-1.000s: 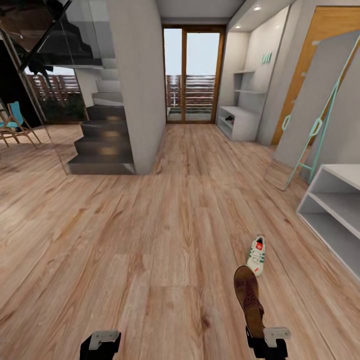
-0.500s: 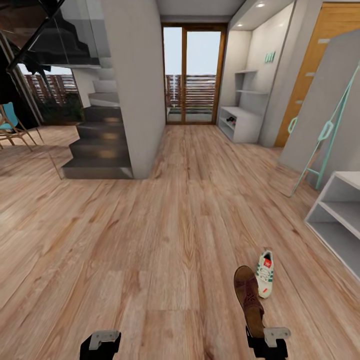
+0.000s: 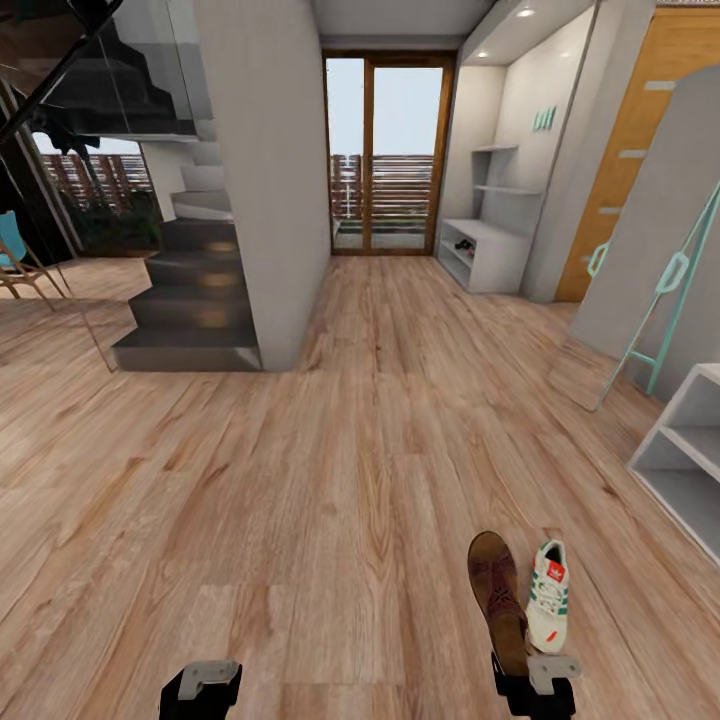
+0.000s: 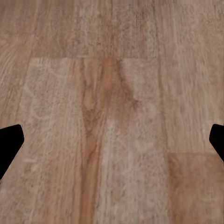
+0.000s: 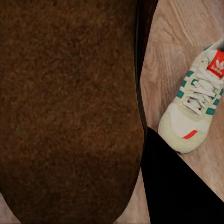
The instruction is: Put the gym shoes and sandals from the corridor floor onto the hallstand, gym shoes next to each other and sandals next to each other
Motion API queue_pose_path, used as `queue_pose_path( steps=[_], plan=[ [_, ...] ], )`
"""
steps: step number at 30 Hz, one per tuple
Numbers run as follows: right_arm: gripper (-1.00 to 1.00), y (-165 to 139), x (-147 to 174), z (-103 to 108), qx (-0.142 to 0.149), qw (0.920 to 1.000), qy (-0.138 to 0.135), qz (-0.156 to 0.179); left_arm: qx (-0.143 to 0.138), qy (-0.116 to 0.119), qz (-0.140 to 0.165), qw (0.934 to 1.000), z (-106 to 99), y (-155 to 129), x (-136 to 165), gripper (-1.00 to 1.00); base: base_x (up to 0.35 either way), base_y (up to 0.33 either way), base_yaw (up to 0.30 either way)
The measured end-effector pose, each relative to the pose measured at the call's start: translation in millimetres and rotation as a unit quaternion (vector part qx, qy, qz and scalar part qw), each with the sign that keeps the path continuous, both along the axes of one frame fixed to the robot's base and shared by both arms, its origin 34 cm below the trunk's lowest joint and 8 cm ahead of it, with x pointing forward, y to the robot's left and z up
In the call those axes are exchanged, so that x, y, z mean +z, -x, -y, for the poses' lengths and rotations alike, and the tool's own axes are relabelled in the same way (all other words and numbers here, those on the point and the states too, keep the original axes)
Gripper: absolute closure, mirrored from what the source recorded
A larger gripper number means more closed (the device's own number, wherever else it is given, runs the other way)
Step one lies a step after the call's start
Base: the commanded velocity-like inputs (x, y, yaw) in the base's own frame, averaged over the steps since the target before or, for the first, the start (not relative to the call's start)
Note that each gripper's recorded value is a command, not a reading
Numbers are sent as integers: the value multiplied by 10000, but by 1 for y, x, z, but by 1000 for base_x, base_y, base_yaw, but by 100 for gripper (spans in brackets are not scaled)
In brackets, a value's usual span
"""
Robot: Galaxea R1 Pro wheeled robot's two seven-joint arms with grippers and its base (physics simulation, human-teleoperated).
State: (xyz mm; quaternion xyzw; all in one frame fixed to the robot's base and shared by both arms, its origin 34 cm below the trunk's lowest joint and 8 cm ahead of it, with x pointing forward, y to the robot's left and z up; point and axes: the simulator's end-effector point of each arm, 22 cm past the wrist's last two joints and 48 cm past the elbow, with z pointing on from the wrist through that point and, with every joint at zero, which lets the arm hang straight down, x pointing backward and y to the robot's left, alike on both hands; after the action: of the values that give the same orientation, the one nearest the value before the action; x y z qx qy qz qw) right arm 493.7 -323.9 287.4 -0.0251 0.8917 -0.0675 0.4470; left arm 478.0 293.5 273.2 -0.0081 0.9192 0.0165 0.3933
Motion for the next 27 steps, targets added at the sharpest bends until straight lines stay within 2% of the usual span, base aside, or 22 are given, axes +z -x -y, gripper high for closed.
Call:
queue_pose_path(
  steps=[17,27],
  plan=[
    [100,-3,4,0,0,10000,0,51,0,-1,52,10000,0,-3,4,-100,337,65,0],
    [100,-3,4,0,-1,10000,0,56,0,-1,52,10000,0,-3,4,-100,316,151,0]
  ],
)
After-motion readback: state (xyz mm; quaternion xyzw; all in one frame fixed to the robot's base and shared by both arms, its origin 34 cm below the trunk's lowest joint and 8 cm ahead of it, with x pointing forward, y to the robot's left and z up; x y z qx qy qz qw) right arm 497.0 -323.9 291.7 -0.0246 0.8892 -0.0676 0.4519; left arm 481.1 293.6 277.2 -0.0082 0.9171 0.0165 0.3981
